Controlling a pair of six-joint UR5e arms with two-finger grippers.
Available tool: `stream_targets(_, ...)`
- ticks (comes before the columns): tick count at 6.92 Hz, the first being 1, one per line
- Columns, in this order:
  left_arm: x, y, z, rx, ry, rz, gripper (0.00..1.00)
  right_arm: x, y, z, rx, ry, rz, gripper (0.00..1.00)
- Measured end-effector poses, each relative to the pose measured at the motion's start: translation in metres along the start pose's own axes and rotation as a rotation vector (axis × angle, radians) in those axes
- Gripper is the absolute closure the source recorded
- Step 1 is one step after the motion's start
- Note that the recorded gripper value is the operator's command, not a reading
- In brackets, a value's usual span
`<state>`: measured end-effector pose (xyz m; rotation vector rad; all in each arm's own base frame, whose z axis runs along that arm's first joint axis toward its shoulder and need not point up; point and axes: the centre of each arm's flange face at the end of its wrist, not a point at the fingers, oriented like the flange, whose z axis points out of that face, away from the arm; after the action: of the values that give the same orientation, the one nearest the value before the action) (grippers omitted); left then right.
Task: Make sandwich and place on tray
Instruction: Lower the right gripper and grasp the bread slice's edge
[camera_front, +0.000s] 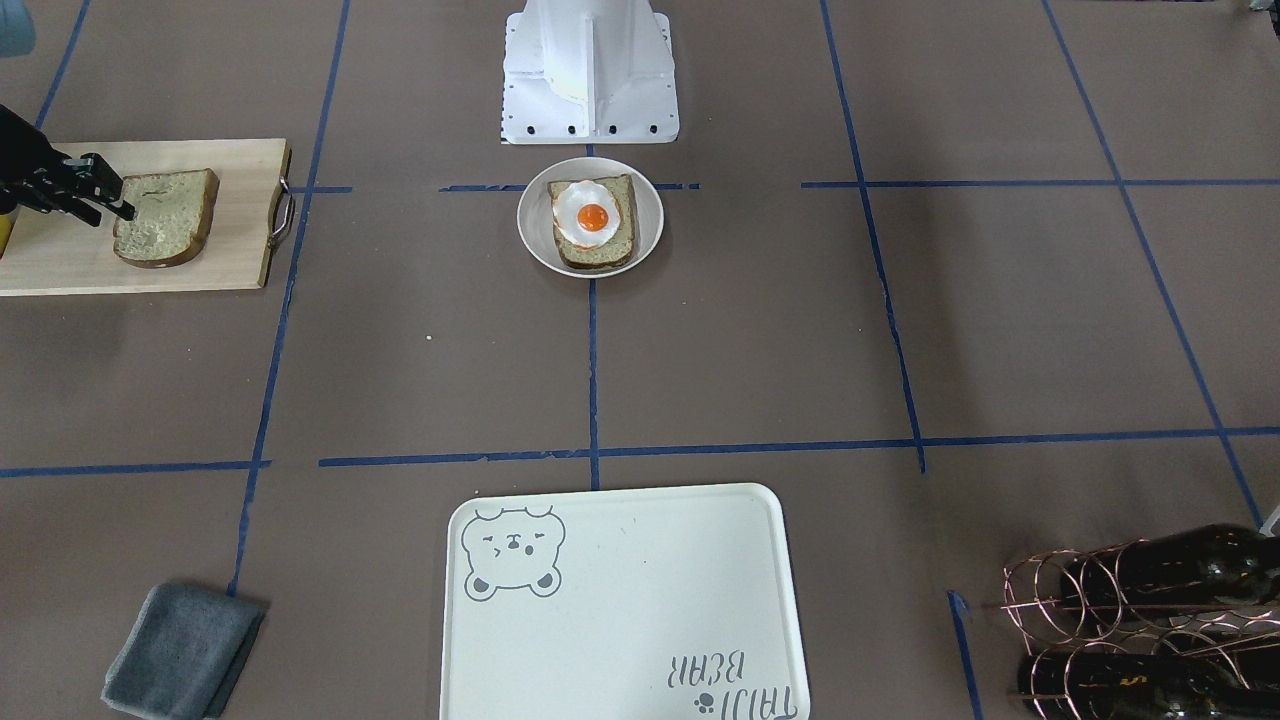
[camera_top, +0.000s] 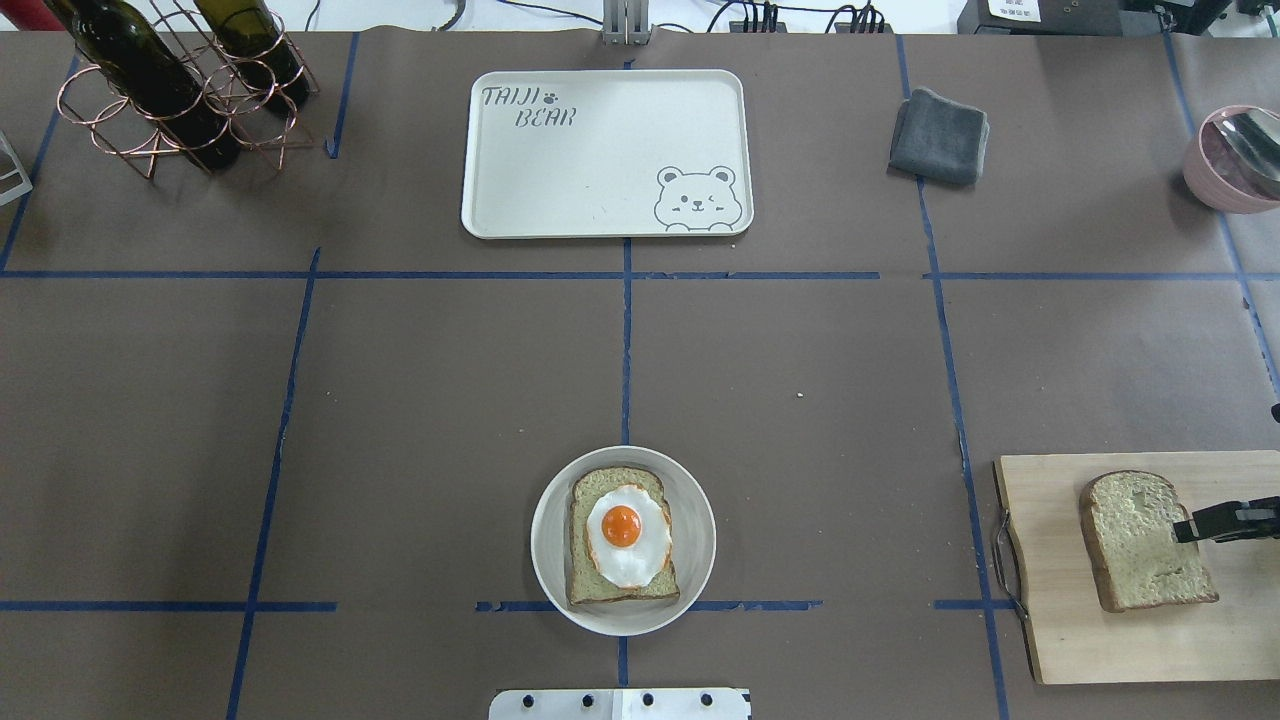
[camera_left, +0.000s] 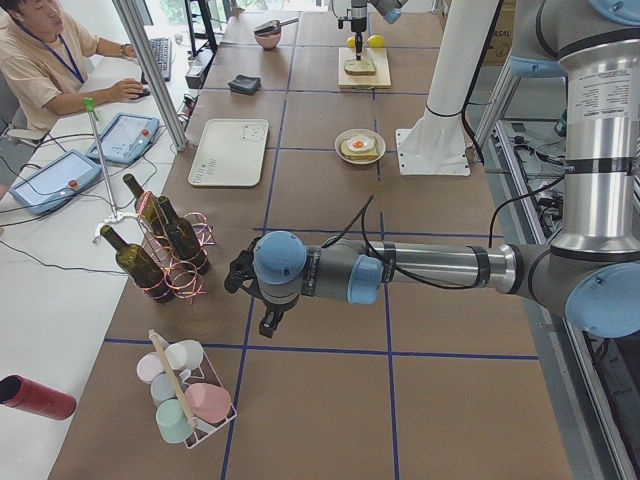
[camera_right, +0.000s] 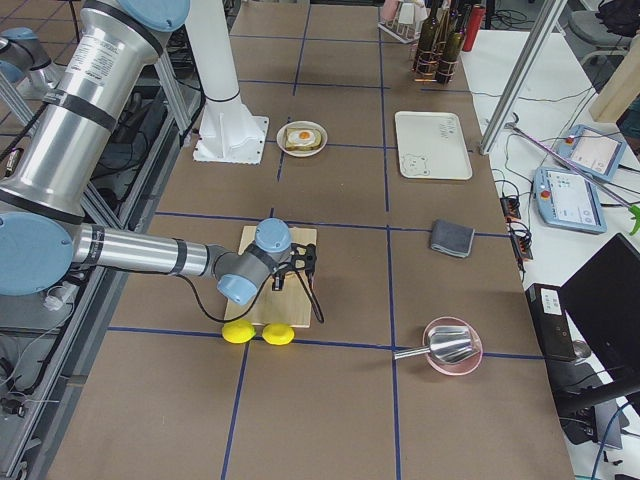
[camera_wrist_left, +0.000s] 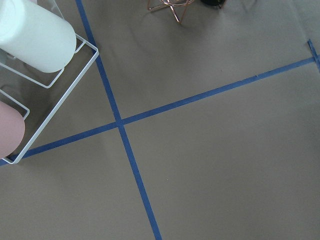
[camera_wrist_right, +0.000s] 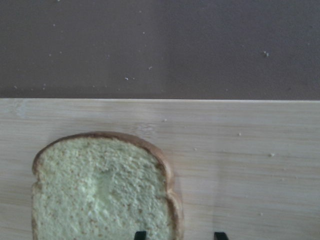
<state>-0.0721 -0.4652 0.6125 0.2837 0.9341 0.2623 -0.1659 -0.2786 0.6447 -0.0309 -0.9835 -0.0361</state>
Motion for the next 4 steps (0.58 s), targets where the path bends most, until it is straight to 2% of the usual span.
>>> stream_targets(1, -0.0001, 0.0002, 0.0002, 0.000, 0.000, 0.000, 0.00, 0.0028, 0.0016, 0.0025, -0.002, -0.004, -0.002, 0.53)
stream_targets(3, -0.0003, 0.0005, 0.0003, -0.001, 0.000, -0.001, 0.00, 0.0021, 0.0046, 0.0060, -0.004, -0.019, 0.003, 1.00)
stream_targets(4, -0.0010, 0.0009, 0.0007, -0.001, 0.000, -0.003, 0.00, -0.0001, 0.0055, 0.0073, -0.007, -0.025, 0.002, 1.00)
